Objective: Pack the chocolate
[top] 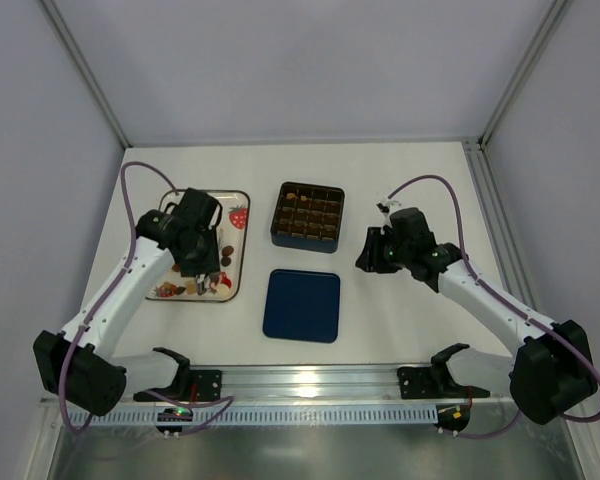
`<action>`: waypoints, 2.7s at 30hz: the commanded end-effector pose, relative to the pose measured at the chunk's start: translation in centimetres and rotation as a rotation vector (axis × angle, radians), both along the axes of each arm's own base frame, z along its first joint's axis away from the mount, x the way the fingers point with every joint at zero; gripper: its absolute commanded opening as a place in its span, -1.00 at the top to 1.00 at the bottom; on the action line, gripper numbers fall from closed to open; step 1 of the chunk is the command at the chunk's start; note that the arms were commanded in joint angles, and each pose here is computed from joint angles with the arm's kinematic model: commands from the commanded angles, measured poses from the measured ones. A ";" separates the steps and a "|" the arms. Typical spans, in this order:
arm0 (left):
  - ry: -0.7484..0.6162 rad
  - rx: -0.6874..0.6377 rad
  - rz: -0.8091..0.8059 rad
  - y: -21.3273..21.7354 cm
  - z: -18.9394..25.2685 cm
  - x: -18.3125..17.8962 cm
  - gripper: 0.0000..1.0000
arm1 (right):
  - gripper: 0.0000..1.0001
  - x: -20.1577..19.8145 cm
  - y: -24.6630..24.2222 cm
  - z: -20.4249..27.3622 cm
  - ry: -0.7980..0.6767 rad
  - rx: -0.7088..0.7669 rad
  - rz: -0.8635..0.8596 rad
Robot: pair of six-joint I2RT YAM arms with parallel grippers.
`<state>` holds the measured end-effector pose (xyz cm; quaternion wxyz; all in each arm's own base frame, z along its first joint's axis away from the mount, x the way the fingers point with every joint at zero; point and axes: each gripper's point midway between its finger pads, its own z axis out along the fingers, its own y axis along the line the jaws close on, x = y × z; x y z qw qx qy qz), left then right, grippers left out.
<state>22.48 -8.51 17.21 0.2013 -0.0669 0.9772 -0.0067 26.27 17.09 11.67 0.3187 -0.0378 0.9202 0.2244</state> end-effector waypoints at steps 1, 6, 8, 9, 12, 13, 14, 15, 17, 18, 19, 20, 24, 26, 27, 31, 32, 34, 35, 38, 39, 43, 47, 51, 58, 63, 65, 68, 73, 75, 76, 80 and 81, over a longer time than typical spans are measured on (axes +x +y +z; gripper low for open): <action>0.001 -0.010 0.033 0.9 -0.7 -1.4 0.20 | 0.21 0.8 0.7 0.7 -0.039 0.026 0.024; 0.023 -0.004 0.044 1.4 -1.6 -2.3 0.18 | 0.21 0.7 1.0 0.7 -0.036 0.037 0.031; 0.036 0.005 0.048 1.7 -2.0 -2.5 0.18 | 0.21 0.7 0.9 0.6 -0.036 0.037 0.029; 0.033 0.007 0.052 1.8 -2.1 -2.3 0.18 | 0.21 0.7 0.9 0.6 -0.036 0.040 0.027; 0.044 0.006 0.055 2.0 -2.6 -2.3 0.18 | 0.21 0.6 0.9 0.3 -0.029 0.040 0.026; 0.047 0.010 0.059 2.2 -2.8 -2.1 0.17 | 0.21 0.5 0.9 0.3 -0.029 0.042 0.027; 0.054 0.012 0.060 2.3 -3.1 -2.1 0.18 | 0.21 0.5 1.0 0.3 -0.027 0.043 0.029; 0.055 0.007 0.061 2.3 -3.2 -2.1 0.17 | 0.21 0.5 1.0 0.3 -0.028 0.044 0.028; 0.054 0.001 0.057 2.3 -3.5 -1.8 0.18 | 0.21 0.5 1.0 0.3 -0.028 0.045 0.029; 0.053 0.000 0.055 2.3 -3.5 -1.6 0.17 | 0.21 0.5 1.0 0.3 -0.028 0.045 0.028; 0.060 -0.007 0.052 2.2 -3.8 -1.4 0.17 | 0.21 0.5 1.0 0.4 -0.030 0.046 0.029; 0.066 -0.009 0.050 2.2 -4.0 -1.3 0.18 | 0.21 0.5 1.0 0.4 -0.030 0.044 0.029; 0.076 -0.007 0.051 2.2 -4.5 -0.5 0.18 | 0.21 0.6 1.0 0.4 -0.031 0.044 0.027; 0.088 -0.006 0.051 2.2 -5.0 -0.1 0.18 | 0.21 0.6 1.0 0.5 -0.033 0.045 0.027; 0.093 -0.005 0.055 2.3 -5.2 0.0 0.19 | 0.21 0.6 1.0 0.5 -0.033 0.045 0.027; 0.101 -0.015 0.064 2.3 -5.5 0.3 0.22 | 0.21 0.7 0.9 0.5 -0.034 0.043 0.023; 0.103 -0.016 0.063 2.3 -5.5 0.3 0.25 | 0.21 0.6 0.9 0.4 -0.033 0.042 0.024; 0.106 -0.016 0.062 2.3 -5.5 0.2 0.29 | 0.21 0.7 0.9 0.5 -0.034 0.042 0.022; 0.104 -0.013 0.061 2.4 -5.4 0.3 0.33 | 0.21 0.7 0.9 0.4 -0.033 0.042 0.024; 0.103 -0.011 0.059 2.5 -5.1 0.1 0.42 | 0.21 0.7 1.0 0.3 -0.028 0.042 0.026; 0.107 -0.006 0.058 2.6 -5.1 -0.1 0.44 | 0.21 0.8 1.1 0.5 -0.032 0.044 0.026; 0.091 -0.010 0.057 2.6 -4.0 -0.1 0.53 | 0.21 0.8 1.1 0.4 -0.029 0.043 0.027; 0.081 -0.012 0.052 2.6 -3.1 -0.2 0.53 | 0.21 0.9 1.1 0.5 -0.030 0.040 0.026; 0.076 -0.028 0.047 2.4 -2.3 -0.3 0.54 | 0.21 1.0 1.1 0.7 -0.033 0.041 0.025; 0.016 -0.084 0.017 0.8 0.6 1.0 0.56 | 0.21 1.2 1.1 1.1 -0.039 0.036 0.023; -0.034 -0.103 -0.038 -2.5 2.7 3.6 0.56 | 0.21 1.5 1.0 1.8 -0.052 0.029 0.017; -0.057 -0.115 -0.086 -5.0 3.7 5.4 0.56 | 0.21 1.6 0.9 2.1 -0.054 0.022 0.013; -0.092 -0.138 -0.150 -9.2 4.9 8.0 0.55 | 0.21 1.6 0.5 2.5 -0.060 0.012 -0.001; -0.119 -0.169 -0.241 -16.0 5.0 12.0 0.54 | 0.21 1.4 -0.3 3.0 -0.067 -0.005 -0.032; -0.116 -0.184 -0.260 -17.6 4.8 12.8 0.54 | 0.21 1.3 -0.5 3.1 -0.067 -0.009 -0.036; -0.090 -0.177 -0.273 -18.7 3.4 13.3 0.54 | 0.21 1.3 -0.6 3.1 -0.066 -0.014 -0.040; -0.100 -0.202 -0.305 -21.8 2.8 15.1 0.53 | 0.21 1.0 -1.2 3.4 -0.074 -0.030 -0.056; -0.093 -0.202 -0.306 -22.0 2.5 15.2 0.52 | 0.21 0.9 -1.4 3.3 -0.071 -0.034 -0.058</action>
